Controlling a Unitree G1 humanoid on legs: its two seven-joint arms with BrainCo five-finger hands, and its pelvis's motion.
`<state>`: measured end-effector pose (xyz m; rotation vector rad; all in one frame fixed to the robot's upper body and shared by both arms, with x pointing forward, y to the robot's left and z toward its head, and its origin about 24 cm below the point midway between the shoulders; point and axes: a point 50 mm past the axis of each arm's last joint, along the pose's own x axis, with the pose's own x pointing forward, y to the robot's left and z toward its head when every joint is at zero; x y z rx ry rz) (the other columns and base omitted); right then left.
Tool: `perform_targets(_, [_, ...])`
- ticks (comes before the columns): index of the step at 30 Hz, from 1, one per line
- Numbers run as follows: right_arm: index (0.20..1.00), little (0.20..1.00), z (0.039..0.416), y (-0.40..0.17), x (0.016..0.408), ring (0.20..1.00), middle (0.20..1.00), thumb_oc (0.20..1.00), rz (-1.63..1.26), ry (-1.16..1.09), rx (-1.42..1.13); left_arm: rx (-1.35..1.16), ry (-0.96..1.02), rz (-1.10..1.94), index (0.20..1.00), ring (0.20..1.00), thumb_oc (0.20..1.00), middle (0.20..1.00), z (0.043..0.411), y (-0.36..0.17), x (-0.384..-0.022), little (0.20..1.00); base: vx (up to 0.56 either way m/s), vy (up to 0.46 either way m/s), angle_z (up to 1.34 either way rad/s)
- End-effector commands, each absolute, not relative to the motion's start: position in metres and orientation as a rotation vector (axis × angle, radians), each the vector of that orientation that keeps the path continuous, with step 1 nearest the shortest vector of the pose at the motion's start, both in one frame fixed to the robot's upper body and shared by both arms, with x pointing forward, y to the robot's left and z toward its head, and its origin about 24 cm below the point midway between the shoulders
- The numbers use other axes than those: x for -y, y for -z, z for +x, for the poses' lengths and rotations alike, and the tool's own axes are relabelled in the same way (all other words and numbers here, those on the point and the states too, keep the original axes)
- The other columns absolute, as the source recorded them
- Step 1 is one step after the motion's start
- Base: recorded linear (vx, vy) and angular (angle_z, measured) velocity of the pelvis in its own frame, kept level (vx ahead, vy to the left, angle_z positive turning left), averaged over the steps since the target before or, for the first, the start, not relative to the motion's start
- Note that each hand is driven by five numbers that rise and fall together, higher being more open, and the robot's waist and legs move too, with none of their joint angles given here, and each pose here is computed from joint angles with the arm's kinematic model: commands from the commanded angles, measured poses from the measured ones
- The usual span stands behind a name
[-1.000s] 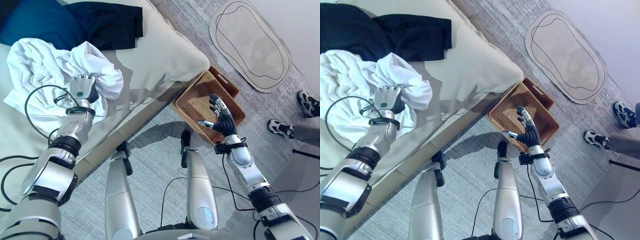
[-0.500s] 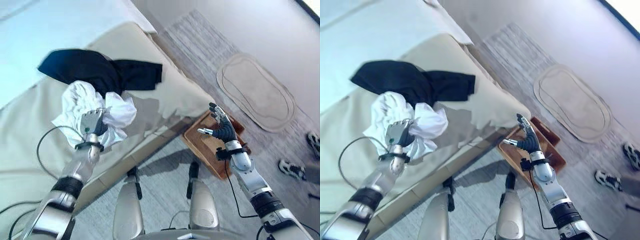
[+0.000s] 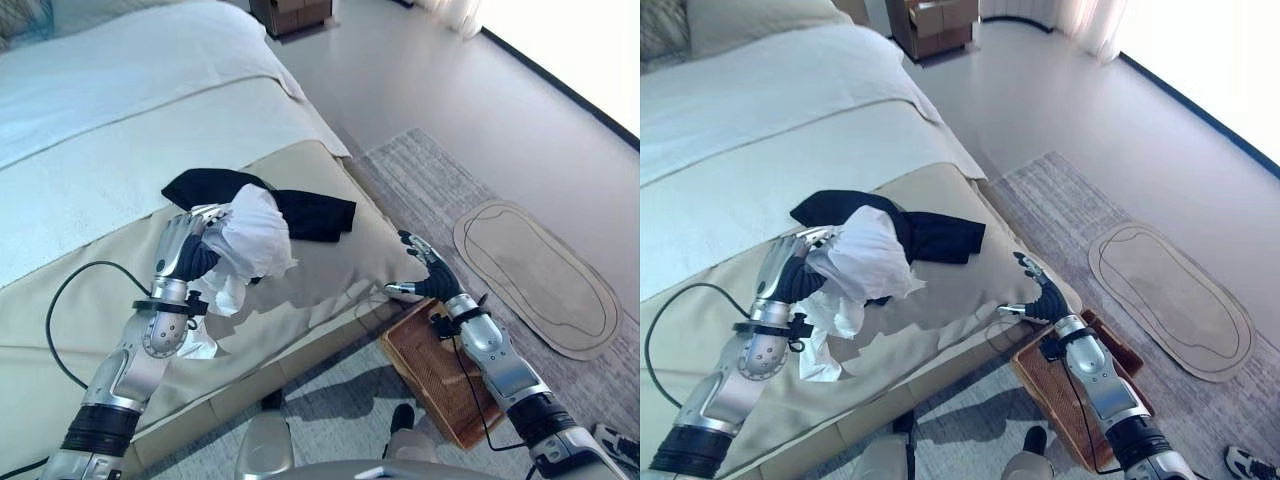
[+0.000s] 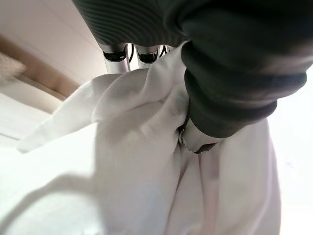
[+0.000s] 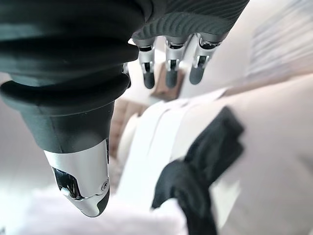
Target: Pick up clothes into the bucket
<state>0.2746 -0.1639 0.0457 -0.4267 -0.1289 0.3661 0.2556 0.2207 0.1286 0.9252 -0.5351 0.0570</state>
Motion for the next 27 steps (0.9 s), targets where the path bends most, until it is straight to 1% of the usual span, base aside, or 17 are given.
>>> perform_targets(1, [1.000,1.000,0.282,-0.080,0.128,1.000,1.000,1.000,-0.428,-0.519,0.304,0.789,0.034,0.717,0.200,0.200,0.200,0.200,0.257,-0.179,-0.198,0.200,0.04,-0.023,-0.05])
perform_targets(2, [1.000,1.000,0.283,-0.080,0.128,1.000,1.000,1.000,-0.428,-0.519,0.304,0.789,0.035,0.717,0.200,0.200,0.200,0.200,0.257,-0.179,-0.199,0.200,0.08,-0.042,-0.04])
perform_targets(3, [1.000,1.000,0.282,-0.084,0.113,1.000,1.000,1.000,-0.417,-0.584,0.324,0.827,0.078,0.662,0.200,0.200,0.200,0.200,0.257,-0.188,-0.190,0.200,0.05,-0.023,-0.01])
perform_targets(4, [1.000,1.000,0.282,-0.084,0.113,1.000,1.000,1.000,-0.417,-0.584,0.324,0.826,0.079,0.661,0.200,0.200,0.200,0.200,0.257,-0.188,-0.190,0.200,0.08,-0.042,0.02])
perform_targets(5, [1.000,1.000,0.280,-0.083,0.103,1.000,1.000,1.000,-0.428,-0.640,0.325,0.849,0.102,0.650,0.200,0.200,0.200,0.200,0.259,-0.193,-0.184,0.200,0.04,-0.023,0.04])
perform_targets(10, [1.000,1.000,0.274,-0.074,0.099,1.000,1.000,1.000,-0.465,-0.673,0.297,0.888,0.065,0.689,0.200,0.200,0.200,0.200,0.265,-0.204,-0.183,0.200,0.06,-0.018,0.01])
perform_targets(12, [1.000,1.000,0.268,-0.056,0.106,1.000,1.000,1.000,-0.424,-0.660,0.211,0.924,0.030,0.680,0.200,0.200,0.200,0.200,0.270,-0.216,-0.183,0.200,0.06,-0.011,0.00])
perform_targets(16, [1.000,1.000,0.260,-0.045,0.118,1.000,1.000,1.000,-0.404,-0.613,0.157,0.964,0.007,0.690,0.200,0.200,0.200,0.200,0.273,-0.228,-0.182,0.200,0.04,-0.003,0.01])
perform_targets(19, [1.000,1.000,0.258,-0.045,0.128,1.000,1.000,1.000,-0.320,-0.535,0.149,0.964,0.009,0.613,0.200,0.200,0.200,0.200,0.279,-0.232,-0.177,0.200,0.04,0.001,0.00])
perform_targets(22, [1.000,1.000,0.258,-0.051,0.128,1.000,1.000,1.000,-0.190,-0.494,0.165,0.945,0.018,0.583,0.200,0.200,0.200,0.200,0.281,-0.227,-0.173,0.200,0.01,0.006,-0.06])
perform_targets(27, [1.000,1.000,0.259,-0.057,0.126,1.000,1.000,1.000,-0.095,-0.469,0.184,0.925,0.032,0.556,0.200,0.200,0.200,0.200,0.284,-0.223,-0.169,0.200,0.01,0.002,-0.04])
